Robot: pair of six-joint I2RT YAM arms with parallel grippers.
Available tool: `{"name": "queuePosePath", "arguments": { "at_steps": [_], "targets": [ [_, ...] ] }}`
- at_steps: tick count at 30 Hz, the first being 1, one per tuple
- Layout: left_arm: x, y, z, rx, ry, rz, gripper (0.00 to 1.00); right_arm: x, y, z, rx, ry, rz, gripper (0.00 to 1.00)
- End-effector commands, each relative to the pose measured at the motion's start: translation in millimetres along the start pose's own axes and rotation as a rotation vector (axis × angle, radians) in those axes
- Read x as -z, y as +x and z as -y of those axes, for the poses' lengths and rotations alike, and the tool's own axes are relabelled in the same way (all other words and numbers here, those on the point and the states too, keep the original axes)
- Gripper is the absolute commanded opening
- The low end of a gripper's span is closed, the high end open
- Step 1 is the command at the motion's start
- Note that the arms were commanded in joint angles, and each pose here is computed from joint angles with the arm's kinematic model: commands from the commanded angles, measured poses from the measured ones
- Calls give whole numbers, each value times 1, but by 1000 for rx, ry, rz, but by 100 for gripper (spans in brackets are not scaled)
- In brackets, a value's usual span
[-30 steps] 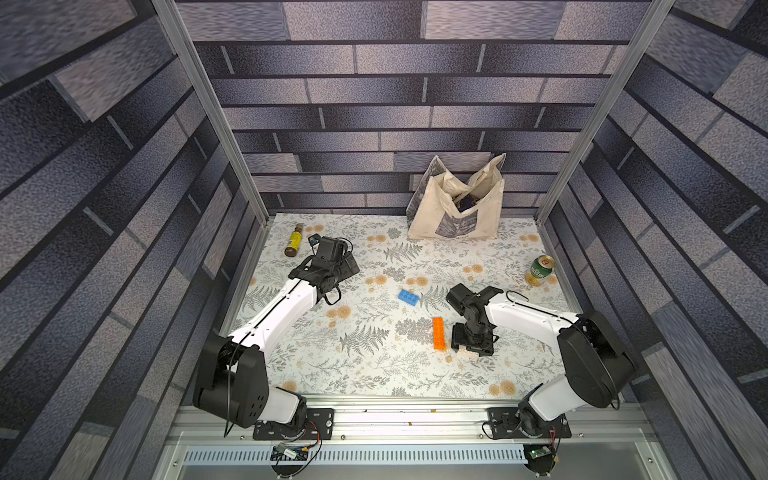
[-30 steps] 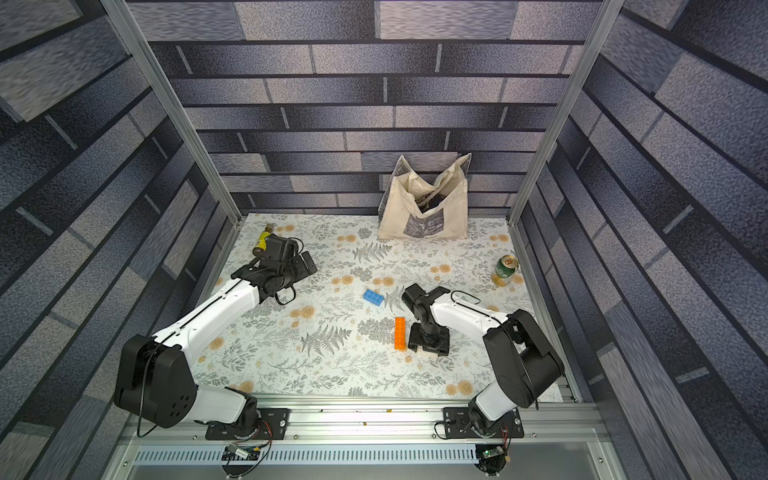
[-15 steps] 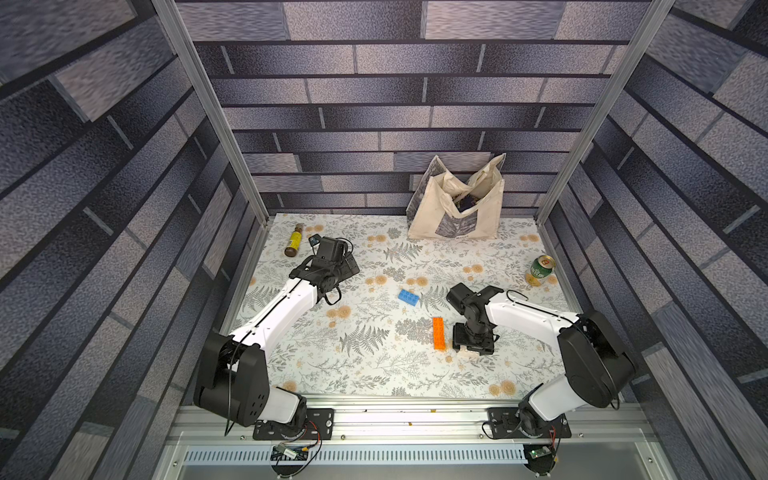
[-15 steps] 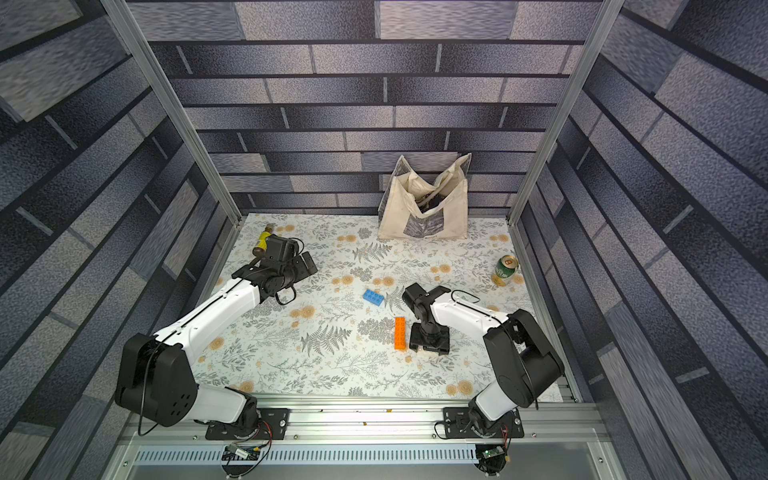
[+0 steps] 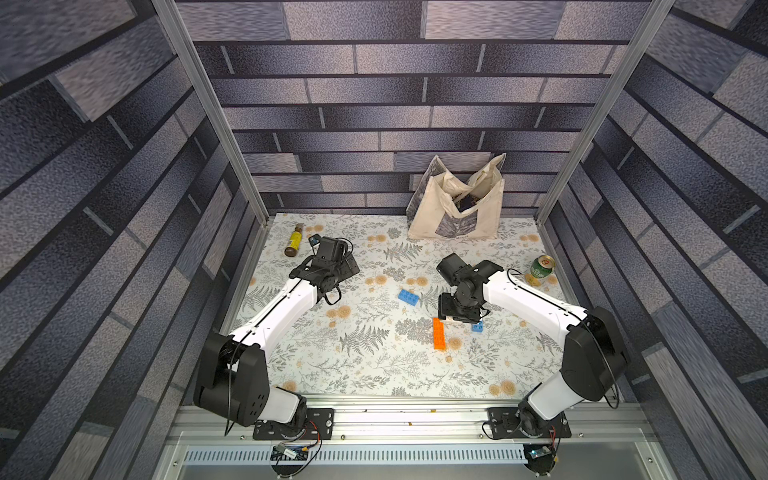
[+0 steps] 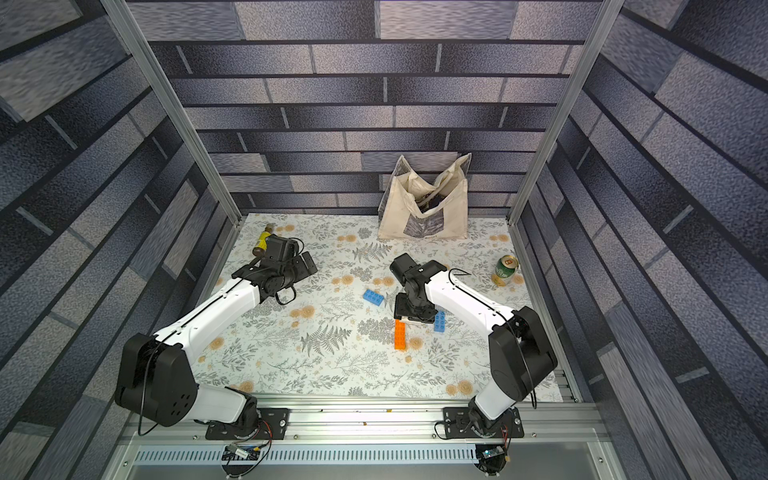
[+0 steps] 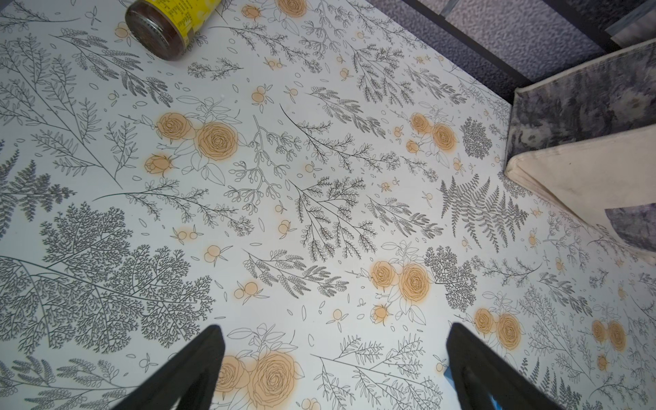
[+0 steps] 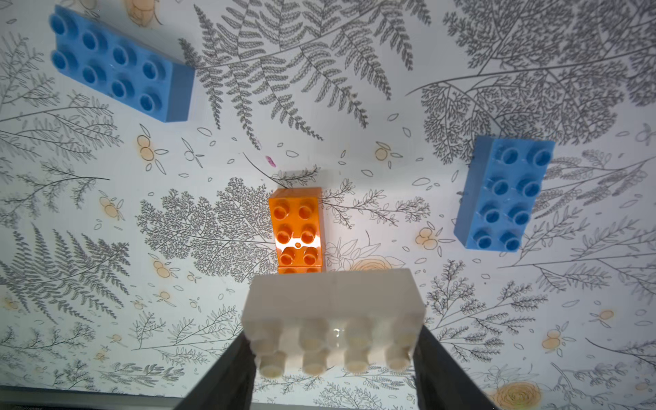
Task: Assemble a rectangle with lego
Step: Assemble the lego brick with the lego brick.
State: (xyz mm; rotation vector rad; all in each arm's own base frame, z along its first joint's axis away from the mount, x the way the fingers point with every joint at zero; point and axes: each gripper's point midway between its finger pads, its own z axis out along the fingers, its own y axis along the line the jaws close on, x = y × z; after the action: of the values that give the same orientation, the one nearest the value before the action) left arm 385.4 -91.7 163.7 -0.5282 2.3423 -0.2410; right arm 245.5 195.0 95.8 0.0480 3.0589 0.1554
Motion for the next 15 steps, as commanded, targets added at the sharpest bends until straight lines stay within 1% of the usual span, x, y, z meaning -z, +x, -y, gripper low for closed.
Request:
{"name": "queuePosePath", "arguments": {
  "at_steps": [1,7,15],
  "targets": [
    [7,-5,-3,9,-16,14,100,-8,8,-3,34,38,-51,25],
    [6,-3,-4,10,-15,9,100,-18,15,-12,92,53,-81,23],
    [5,-1,-4,18,-11,5,100,-23,20,-18,105,62,-93,22]
  ]
}}
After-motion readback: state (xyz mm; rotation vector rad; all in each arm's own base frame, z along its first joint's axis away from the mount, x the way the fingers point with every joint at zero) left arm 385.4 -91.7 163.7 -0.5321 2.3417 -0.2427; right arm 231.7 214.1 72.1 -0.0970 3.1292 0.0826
